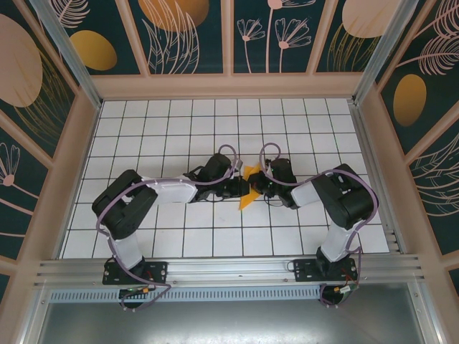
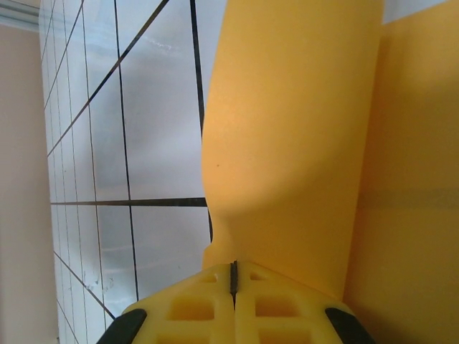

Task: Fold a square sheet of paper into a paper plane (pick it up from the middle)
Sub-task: Fourth fold the wing at the center of the table.

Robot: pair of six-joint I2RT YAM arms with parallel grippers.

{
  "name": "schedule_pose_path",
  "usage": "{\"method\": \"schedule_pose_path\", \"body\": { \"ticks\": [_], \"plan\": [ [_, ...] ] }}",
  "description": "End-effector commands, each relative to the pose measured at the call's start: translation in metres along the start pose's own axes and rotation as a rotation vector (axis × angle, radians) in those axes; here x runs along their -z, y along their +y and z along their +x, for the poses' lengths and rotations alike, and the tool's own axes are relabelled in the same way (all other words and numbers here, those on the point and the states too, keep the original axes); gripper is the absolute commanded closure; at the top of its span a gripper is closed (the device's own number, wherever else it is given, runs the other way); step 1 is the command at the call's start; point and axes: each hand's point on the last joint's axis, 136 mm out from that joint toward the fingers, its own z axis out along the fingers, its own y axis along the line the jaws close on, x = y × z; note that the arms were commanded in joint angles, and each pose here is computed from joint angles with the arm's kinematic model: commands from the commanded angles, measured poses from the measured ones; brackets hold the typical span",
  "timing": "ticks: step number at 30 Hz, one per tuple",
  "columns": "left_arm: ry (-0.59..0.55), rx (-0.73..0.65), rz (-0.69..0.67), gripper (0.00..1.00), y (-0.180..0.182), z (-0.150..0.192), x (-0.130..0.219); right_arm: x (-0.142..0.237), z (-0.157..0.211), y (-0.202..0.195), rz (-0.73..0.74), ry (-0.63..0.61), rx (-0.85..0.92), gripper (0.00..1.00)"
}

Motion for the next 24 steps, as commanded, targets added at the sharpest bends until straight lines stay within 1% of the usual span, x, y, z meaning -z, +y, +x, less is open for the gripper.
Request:
{"method": "schedule_pose_path", "body": {
  "ticks": [1, 4, 8, 14, 16, 18, 21, 24],
  "plan": [
    [0.013, 0.018, 0.0, 0.86, 0.006, 0.003, -0.014, 0.002, 0.041, -0.054, 0.193, 0.119, -0.074, 0.93],
    [0.034, 0.029, -0.033, 0.88, 0.02, 0.012, -0.018, 0.002, 0.04, -0.053, 0.194, 0.12, -0.076, 0.93],
    [0.027, 0.03, -0.012, 0.88, 0.017, 0.015, -0.012, 0.001, 0.039, -0.053, 0.196, 0.12, -0.077, 0.93],
    [0.037, 0.034, -0.107, 0.89, 0.038, 0.018, -0.016, 0.001, 0.039, -0.053, 0.199, 0.123, -0.076, 0.93],
    [0.06, 0.046, -0.127, 0.9, 0.047, 0.025, -0.017, 0.002, 0.037, -0.052, 0.197, 0.119, -0.074, 0.93],
    [0.104, 0.058, -0.135, 0.91, 0.057, 0.04, -0.019, 0.003, 0.035, -0.046, 0.184, 0.117, -0.069, 0.93],
    [0.153, 0.082, -0.197, 0.95, 0.083, 0.061, -0.018, 0.005, 0.026, -0.036, 0.173, 0.105, -0.049, 0.92],
    [0.189, 0.099, -0.235, 0.97, 0.099, 0.077, -0.016, 0.008, 0.015, -0.022, 0.152, 0.088, -0.027, 0.92]
  ]
}}
